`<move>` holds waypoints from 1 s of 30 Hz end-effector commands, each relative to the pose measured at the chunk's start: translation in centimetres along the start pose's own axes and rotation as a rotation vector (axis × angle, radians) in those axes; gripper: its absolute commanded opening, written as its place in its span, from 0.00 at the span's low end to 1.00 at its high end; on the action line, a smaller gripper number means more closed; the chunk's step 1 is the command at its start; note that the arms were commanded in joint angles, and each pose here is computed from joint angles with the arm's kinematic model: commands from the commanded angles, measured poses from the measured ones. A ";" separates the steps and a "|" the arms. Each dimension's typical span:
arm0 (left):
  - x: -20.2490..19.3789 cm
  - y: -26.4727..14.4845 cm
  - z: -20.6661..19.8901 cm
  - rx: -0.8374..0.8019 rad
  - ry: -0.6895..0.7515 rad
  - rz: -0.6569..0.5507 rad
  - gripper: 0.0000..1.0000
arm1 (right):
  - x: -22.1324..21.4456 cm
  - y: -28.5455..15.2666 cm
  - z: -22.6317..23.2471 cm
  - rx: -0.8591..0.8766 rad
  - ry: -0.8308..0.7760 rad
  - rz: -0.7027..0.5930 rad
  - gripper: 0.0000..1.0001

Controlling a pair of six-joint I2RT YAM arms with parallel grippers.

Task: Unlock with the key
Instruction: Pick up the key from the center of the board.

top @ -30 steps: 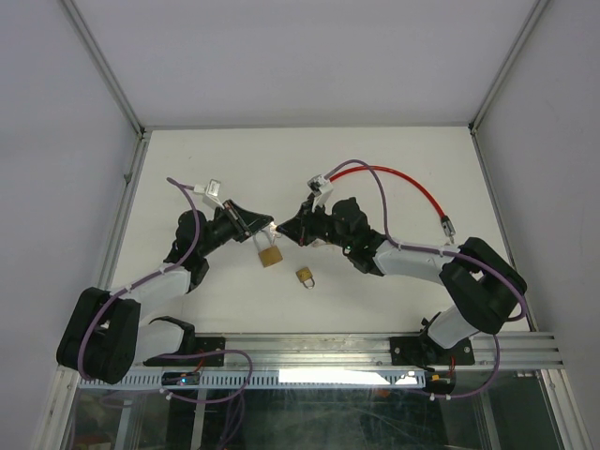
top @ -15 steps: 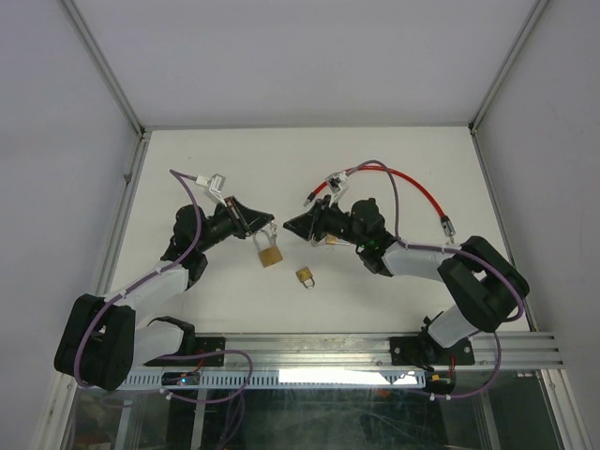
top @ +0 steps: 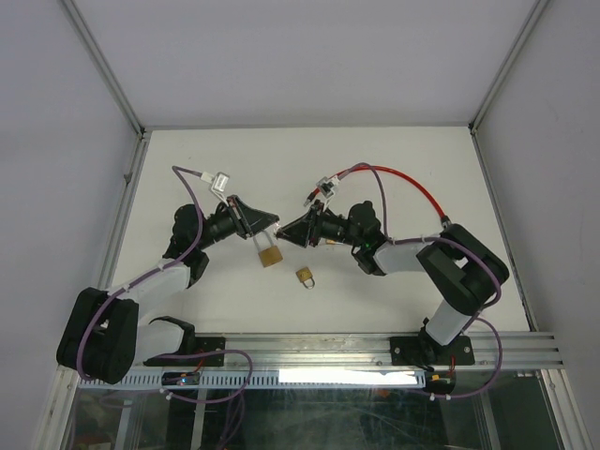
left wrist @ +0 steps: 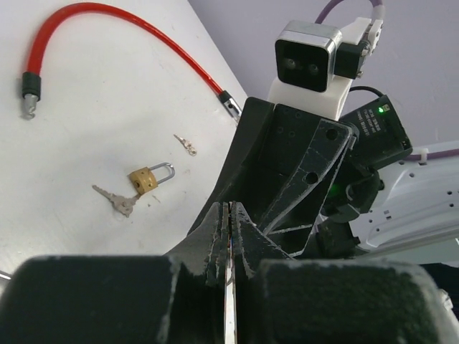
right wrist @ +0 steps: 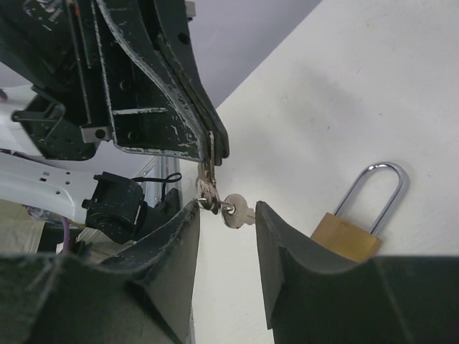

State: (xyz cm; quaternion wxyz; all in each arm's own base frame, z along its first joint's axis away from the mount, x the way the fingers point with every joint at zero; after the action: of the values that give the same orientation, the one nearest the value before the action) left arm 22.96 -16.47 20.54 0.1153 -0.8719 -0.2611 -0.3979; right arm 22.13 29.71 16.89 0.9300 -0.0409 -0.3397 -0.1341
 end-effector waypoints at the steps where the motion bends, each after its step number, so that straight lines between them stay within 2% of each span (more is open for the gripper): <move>1: 1.1 0.3 -1.8 -0.124 0.049 -0.036 0.00 | 2.0 0.8 2.5 0.169 -0.097 -0.056 0.39; 2: 1.1 0.3 -1.8 -0.130 0.046 -0.035 0.00 | 2.0 0.8 2.7 0.179 -0.071 -0.053 0.32; 6: 1.1 0.2 -2.0 -0.139 0.041 -0.036 0.00 | 1.9 0.8 2.9 0.209 -0.062 -0.057 0.17; 9: 1.2 0.1 -2.1 -0.133 0.039 -0.042 0.10 | 2.0 0.7 2.9 0.203 -0.065 -0.067 0.01; 13: 1.6 -0.2 -2.4 -0.109 0.033 -0.086 0.35 | 2.1 0.3 3.1 0.203 -0.074 -0.077 0.00; 16: 1.8 -0.4 -2.6 -0.101 0.031 -0.114 0.40 | 2.1 0.2 3.3 0.206 -0.073 -0.077 0.00; 23: 1.9 -0.6 -2.8 -0.102 0.031 -0.139 0.35 | 2.0 0.2 3.3 0.217 -0.059 -0.078 0.00; 30: 1.7 -0.5 -2.5 -0.103 0.028 -0.131 0.12 | 2.0 0.2 3.2 0.214 -0.056 -0.078 0.00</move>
State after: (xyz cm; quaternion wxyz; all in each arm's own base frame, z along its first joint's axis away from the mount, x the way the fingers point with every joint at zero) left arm 22.12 -16.34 22.53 0.0683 -0.8680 -0.2862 -0.4001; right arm 21.67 30.07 18.61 0.9287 0.0294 -0.3486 -0.1230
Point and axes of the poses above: each gripper's point midway between its finger pads, its own y axis out along the fingers, its own z axis along the line the jaws close on, x = y × z, the point moved 8 cm from there along -y, back along the fingers, and after that the axes turned 7 degrees about y, right-handed, at the moved point
